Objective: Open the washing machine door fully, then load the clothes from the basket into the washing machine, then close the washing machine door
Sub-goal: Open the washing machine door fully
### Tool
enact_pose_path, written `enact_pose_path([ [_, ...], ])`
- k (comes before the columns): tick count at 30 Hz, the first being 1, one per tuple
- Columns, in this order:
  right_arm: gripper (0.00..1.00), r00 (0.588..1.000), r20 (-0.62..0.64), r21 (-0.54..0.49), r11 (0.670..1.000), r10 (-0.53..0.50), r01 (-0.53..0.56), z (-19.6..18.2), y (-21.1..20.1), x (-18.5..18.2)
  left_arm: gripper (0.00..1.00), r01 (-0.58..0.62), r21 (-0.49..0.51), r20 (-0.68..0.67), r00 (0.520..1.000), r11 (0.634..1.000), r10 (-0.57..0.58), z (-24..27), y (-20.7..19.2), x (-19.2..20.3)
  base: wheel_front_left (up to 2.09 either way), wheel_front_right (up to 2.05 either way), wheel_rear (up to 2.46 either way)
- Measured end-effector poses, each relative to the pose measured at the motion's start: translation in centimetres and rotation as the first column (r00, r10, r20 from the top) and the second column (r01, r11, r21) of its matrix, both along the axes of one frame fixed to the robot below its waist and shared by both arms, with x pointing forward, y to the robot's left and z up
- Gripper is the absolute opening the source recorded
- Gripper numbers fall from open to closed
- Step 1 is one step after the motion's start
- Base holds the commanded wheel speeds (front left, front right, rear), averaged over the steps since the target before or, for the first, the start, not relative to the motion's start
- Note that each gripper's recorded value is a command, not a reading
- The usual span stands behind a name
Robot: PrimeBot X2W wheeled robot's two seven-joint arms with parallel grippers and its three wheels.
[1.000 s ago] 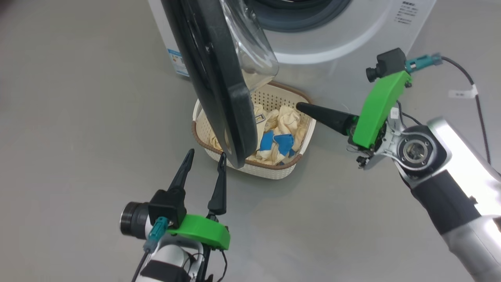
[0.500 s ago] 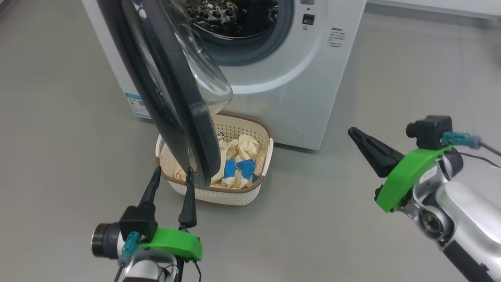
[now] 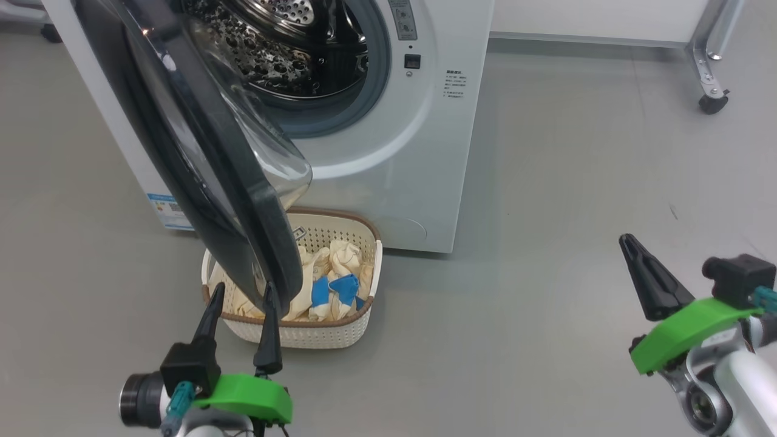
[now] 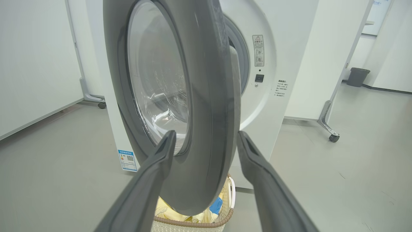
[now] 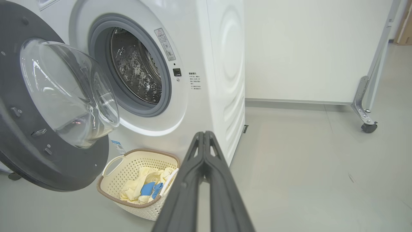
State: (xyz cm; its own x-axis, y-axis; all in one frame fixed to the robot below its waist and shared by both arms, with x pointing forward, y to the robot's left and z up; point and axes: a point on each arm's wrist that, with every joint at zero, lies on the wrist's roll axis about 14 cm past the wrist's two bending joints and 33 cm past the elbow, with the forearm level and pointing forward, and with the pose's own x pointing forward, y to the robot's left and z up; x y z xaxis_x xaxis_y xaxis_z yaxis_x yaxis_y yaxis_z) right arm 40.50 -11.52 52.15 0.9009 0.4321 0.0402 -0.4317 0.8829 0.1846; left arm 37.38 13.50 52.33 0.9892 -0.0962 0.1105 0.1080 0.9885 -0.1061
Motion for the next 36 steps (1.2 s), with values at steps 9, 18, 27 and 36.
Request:
enact_pose_path([
  [9, 0.00, 0.981, -0.025, 0.053, 0.979, -0.195, 0.196, -1.7, -3.5, -2.1, 1.00, -0.009, -0.008, -0.006, 1.000, 1.000, 0.009, -0.3, 0.2, -0.3, 0.00, 0.00, 0.00],
  [18, 1.00, 0.956, -0.018, 0.037, 0.956, -0.292, 0.292, -2.0, -4.9, -3.4, 1.00, -0.009, -0.011, -0.006, 1.000, 1.000, 0.009, -0.3, 0.2, -0.1, 0.00, 0.00, 0.00],
  [27, 1.00, 0.954, -0.007, 0.030, 0.953, -0.301, 0.301, -1.4, -5.0, -3.4, 1.00, -0.001, -0.012, -0.017, 1.000, 1.000, 0.001, -0.7, -0.1, -0.2, 0.00, 0.00, 0.00],
  [36, 1.00, 0.954, -0.019, 0.030, 0.954, -0.298, 0.299, -1.6, -4.9, -3.3, 1.00, 0.000, -0.011, -0.023, 1.000, 1.000, 0.000, -0.9, -0.1, -0.1, 0.00, 0.00, 0.00],
])
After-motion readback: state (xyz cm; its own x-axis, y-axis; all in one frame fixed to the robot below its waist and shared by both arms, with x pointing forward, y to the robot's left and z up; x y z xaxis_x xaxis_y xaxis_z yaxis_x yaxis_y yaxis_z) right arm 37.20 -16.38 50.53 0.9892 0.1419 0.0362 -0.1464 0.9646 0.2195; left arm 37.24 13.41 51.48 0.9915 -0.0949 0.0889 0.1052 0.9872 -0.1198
